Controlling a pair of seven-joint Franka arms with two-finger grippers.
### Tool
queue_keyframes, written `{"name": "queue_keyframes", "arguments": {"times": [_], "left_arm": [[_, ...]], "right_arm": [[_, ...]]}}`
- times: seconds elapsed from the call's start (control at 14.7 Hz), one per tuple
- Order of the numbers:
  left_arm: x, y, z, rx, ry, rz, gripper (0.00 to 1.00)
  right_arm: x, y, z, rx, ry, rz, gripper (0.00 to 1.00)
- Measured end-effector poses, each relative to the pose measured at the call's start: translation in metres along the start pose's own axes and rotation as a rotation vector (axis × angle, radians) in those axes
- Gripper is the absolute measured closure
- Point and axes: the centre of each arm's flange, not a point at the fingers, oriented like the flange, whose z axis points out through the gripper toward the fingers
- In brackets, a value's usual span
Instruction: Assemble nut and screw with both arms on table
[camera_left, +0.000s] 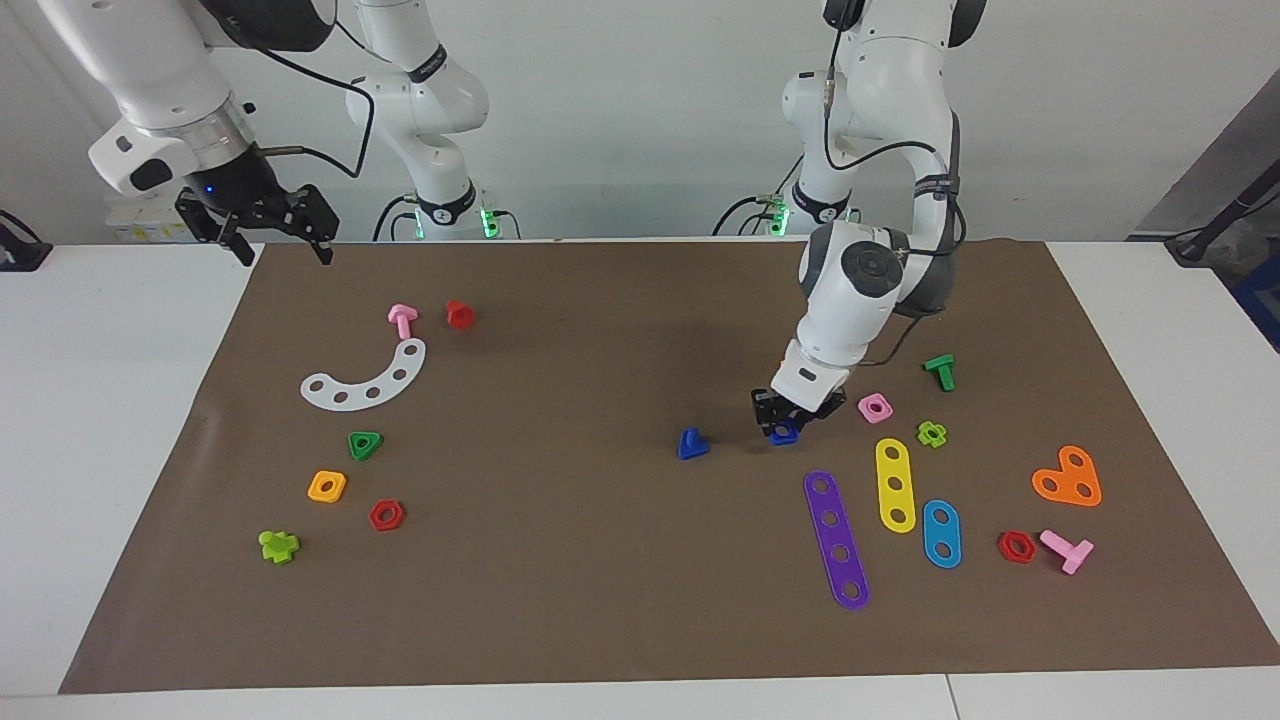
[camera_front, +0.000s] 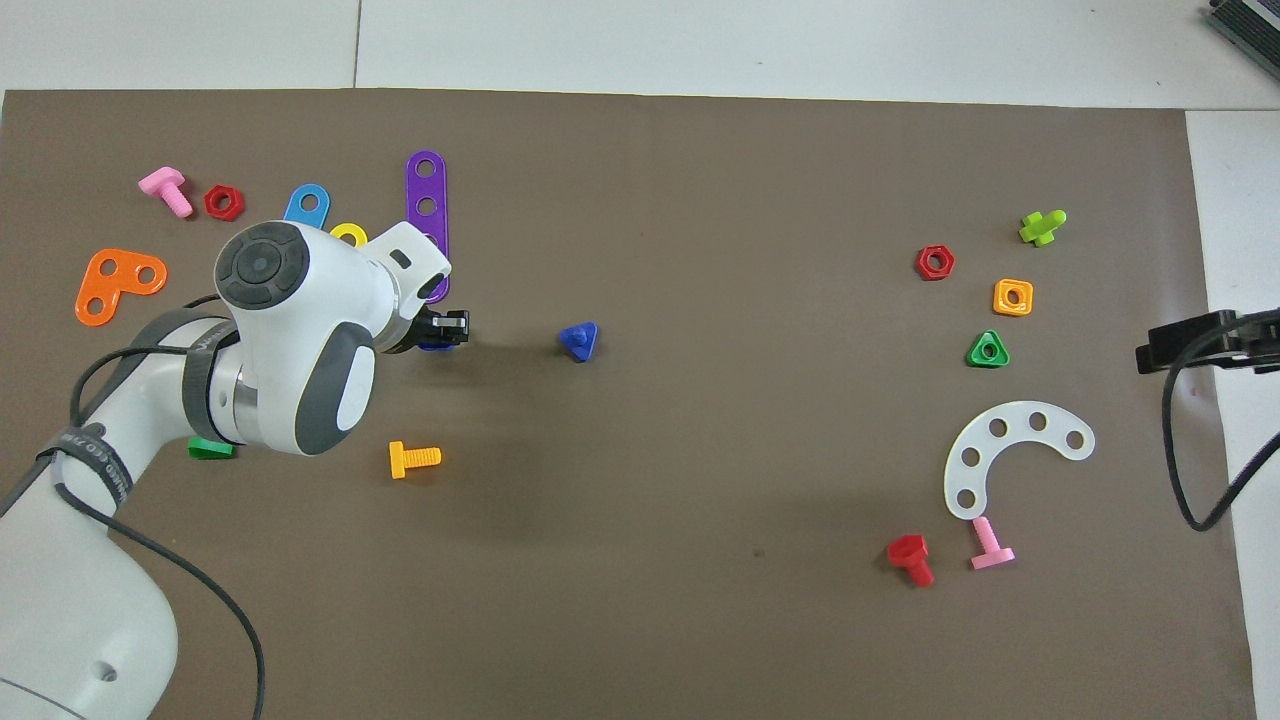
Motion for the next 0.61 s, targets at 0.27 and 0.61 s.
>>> {"name": "queue_keyframes", "arguments": {"times": [0.27, 0.61], "left_arm": [[0.005, 0.037, -0.023, -0.001, -0.016, -0.048, 0.53], [0.003, 0.089, -0.014, -0.005, -0.026, -0.08, 0.53]], "right_arm": [[0.0, 0.0, 0.0, 0.0, 0.0, 0.0, 0.0], [0.0, 0.0, 0.0, 0.0, 0.0, 0.0, 0.0]]}}
